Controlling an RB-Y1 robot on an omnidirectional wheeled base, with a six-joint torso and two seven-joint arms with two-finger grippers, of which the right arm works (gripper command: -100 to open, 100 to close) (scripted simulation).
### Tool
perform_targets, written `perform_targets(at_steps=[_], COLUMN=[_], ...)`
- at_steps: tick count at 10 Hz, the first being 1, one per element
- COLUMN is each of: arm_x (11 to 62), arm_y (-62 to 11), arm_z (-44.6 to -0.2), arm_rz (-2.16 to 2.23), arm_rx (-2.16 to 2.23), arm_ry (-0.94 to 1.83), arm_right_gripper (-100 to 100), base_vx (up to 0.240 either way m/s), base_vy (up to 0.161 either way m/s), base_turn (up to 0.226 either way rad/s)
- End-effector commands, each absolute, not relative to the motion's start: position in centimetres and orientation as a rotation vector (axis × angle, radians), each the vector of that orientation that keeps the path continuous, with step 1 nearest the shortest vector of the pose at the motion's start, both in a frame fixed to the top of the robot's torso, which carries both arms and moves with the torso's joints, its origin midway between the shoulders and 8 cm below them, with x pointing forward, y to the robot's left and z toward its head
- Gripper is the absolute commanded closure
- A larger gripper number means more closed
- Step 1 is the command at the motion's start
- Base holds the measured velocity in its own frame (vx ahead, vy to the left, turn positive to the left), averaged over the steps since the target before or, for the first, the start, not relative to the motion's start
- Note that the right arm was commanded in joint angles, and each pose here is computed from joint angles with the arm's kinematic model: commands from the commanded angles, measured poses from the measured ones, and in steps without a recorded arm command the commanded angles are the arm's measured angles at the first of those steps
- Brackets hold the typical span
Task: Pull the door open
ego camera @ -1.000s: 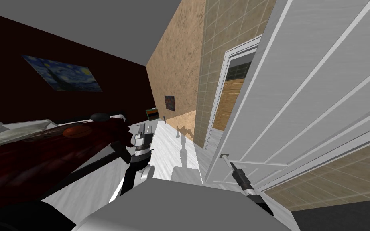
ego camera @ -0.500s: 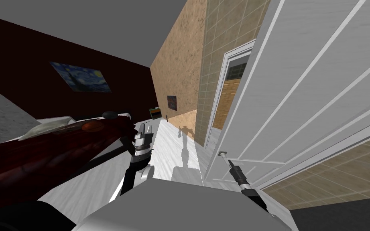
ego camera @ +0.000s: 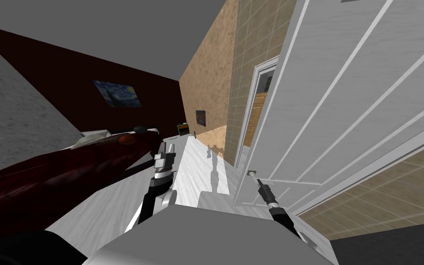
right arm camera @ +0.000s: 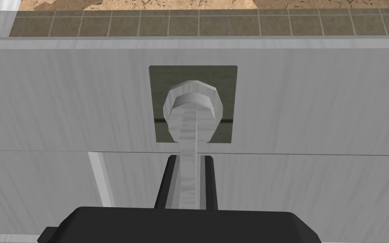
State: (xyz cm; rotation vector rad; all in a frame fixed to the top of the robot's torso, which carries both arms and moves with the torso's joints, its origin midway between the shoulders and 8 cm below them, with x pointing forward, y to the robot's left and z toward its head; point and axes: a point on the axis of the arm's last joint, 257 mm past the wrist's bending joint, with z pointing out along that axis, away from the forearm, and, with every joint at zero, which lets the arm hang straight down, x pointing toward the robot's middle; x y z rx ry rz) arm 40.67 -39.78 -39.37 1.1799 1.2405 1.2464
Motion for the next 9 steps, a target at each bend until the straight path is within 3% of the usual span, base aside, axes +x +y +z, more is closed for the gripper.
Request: perform_targets(at_steps=[1, 6, 9], arm_x=[41.7, 43.3, 42.1], arm_y=[-39.1, -38.3, -37.8], arm_z=[-39.4, -39.2, -39.4], arm_rz=[1.247, 1.243, 1.273], arm_rx=[1.184, 1.187, 1.165], arm_ry=[1.244, 1.243, 1.274], arm_right_gripper=[100, 100, 100], base_vx=[-0.194, -0.144, -0.089], base_vy=[-0.081, -0.085, 0.0], base_turn=[0.11, 0.079, 0.019])
